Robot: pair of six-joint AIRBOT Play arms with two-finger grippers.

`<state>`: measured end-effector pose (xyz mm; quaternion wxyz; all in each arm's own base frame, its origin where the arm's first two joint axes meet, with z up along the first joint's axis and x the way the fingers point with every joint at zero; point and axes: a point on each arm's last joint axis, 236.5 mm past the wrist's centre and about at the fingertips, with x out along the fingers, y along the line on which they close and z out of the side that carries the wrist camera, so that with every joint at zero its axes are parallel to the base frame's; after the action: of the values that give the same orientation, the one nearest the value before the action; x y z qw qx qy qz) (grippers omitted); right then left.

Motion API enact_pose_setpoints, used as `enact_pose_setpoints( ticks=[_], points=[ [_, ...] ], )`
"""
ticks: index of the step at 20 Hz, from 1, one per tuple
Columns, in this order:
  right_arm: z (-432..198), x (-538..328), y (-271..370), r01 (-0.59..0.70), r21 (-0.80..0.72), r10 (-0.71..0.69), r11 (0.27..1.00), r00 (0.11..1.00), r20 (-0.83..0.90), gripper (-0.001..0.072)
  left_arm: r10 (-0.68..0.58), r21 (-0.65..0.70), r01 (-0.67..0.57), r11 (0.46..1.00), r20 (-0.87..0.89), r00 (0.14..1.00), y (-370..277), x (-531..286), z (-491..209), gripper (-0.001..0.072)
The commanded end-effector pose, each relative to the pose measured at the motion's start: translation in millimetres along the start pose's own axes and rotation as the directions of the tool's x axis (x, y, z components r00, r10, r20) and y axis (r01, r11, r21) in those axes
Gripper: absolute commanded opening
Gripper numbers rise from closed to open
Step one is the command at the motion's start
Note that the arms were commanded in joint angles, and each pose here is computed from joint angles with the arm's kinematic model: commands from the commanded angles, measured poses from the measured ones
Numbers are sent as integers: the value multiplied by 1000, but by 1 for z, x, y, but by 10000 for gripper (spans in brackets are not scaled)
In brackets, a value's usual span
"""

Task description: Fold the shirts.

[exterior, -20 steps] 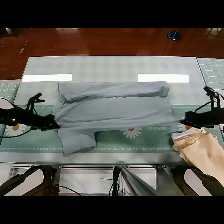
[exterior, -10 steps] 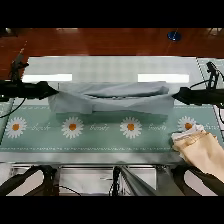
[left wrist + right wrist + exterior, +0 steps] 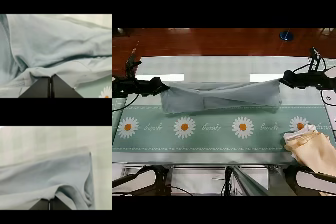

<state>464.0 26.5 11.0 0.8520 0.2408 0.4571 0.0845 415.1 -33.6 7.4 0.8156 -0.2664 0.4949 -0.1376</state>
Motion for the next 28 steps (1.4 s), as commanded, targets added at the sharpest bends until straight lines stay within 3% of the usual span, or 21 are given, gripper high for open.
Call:
enact_pose_setpoints(
  ticks=[1,7,15,17,19,20,21,22,23,25,27,28],
  points=[
    [21,11,-6,15,2,-15,1000,999,47,21,6,-5,-5,1000,16,1000,9,14,21,29],
    [2,39,-23,31,68,-29,997,999,-26,21,-21,55,21,998,-10,1000,-5,46,44,30],
    [-46,82,-26,59,31,-52,998,982,-181,22,-16,8,17,1000,-102,995,17,86,25,37],
    [-55,79,-35,89,-24,-92,996,972,-217,23,0,9,1,1000,-100,995,24,86,25,210],
    [-61,70,-51,131,-72,-145,989,957,-250,23,30,16,-29,999,-84,996,38,77,34,572],
    [-62,64,-56,143,-86,-161,986,952,-261,62,31,9,-30,1000,-75,997,44,68,40,642],
    [-60,57,-59,148,-86,-165,985,951,-261,238,26,1,-26,1000,-68,997,48,57,47,642],
    [-56,48,-61,147,-91,-166,985,953,-255,335,18,-5,-19,1000,-63,998,51,44,55,641],
    [-48,37,-63,153,-95,-172,984,957,-233,336,11,-9,-12,1000,-59,998,54,30,61,627],
    [-28,13,-72,190,-99,-204,977,965,-165,345,2,-54,-5,999,-50,999,60,0,73,392],
    [-16,-3,-79,198,-55,-203,979,971,-129,492,-1,-59,-1,998,-38,999,60,-22,78,393],
    [-19,-5,-80,185,-27,-187,982,972,-141,520,-3,-56,1,998,-38,999,58,-28,77,393]
  ],
)
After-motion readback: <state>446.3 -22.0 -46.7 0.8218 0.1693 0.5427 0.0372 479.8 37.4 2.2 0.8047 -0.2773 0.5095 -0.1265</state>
